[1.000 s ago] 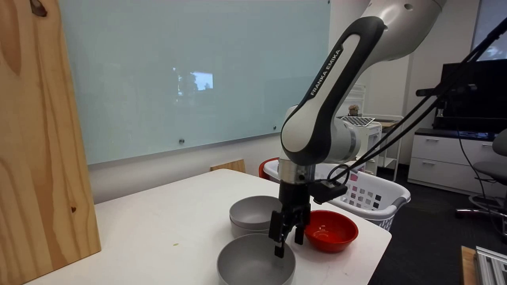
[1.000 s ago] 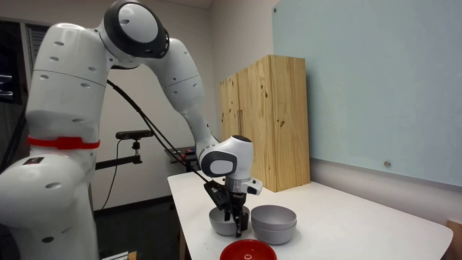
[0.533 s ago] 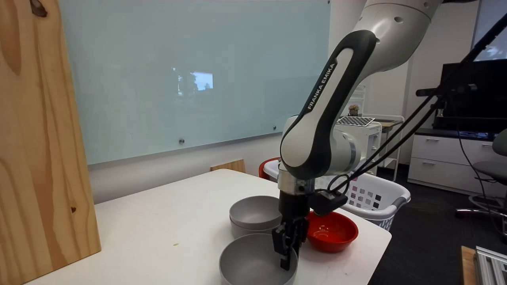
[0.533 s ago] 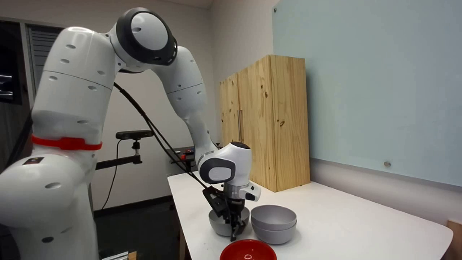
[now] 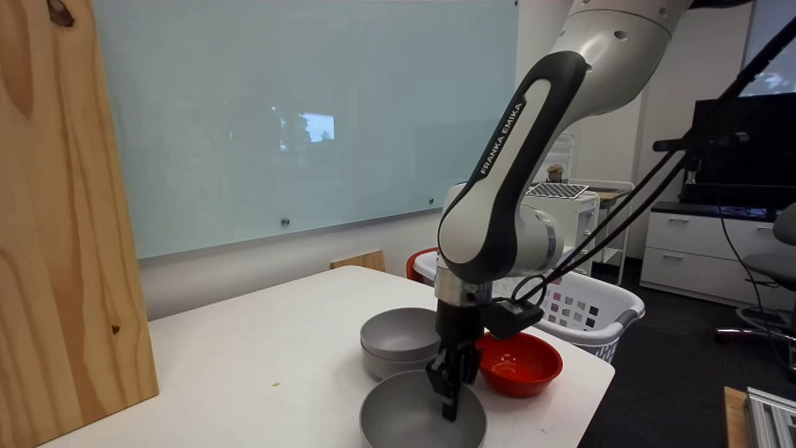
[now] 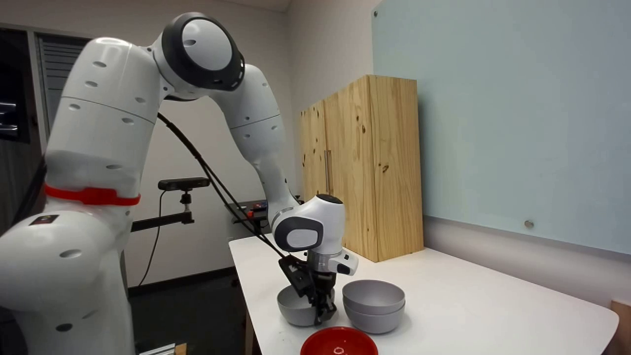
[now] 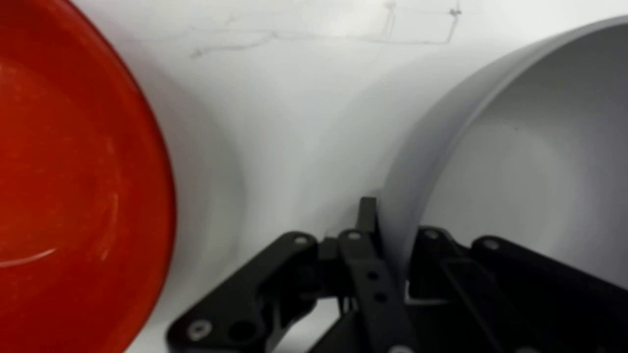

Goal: Pick up the grey bowl on the left and place it on the stacked grey bowls.

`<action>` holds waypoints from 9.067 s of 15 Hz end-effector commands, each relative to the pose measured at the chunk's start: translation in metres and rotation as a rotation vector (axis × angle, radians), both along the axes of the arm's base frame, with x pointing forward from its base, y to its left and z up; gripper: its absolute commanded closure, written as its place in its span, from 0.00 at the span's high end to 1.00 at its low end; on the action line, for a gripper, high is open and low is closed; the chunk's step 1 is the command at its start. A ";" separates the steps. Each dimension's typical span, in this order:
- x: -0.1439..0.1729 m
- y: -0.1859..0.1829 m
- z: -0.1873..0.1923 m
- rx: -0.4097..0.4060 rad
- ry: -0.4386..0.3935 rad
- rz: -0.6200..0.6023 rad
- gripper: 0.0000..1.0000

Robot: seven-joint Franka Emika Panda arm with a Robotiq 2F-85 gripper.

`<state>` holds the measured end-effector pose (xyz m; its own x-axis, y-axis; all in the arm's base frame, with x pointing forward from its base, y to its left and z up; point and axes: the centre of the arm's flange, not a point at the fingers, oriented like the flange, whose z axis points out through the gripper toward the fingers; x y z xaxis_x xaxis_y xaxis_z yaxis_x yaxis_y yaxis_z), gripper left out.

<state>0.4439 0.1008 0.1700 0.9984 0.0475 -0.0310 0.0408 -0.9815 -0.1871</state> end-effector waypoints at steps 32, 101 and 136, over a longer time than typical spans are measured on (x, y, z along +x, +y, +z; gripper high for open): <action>0.084 -0.019 0.165 0.008 -0.173 -0.176 0.03; 0.108 -0.135 0.082 0.019 -0.109 -0.281 0.47; 0.017 -0.018 0.250 -0.332 -0.179 -0.213 1.00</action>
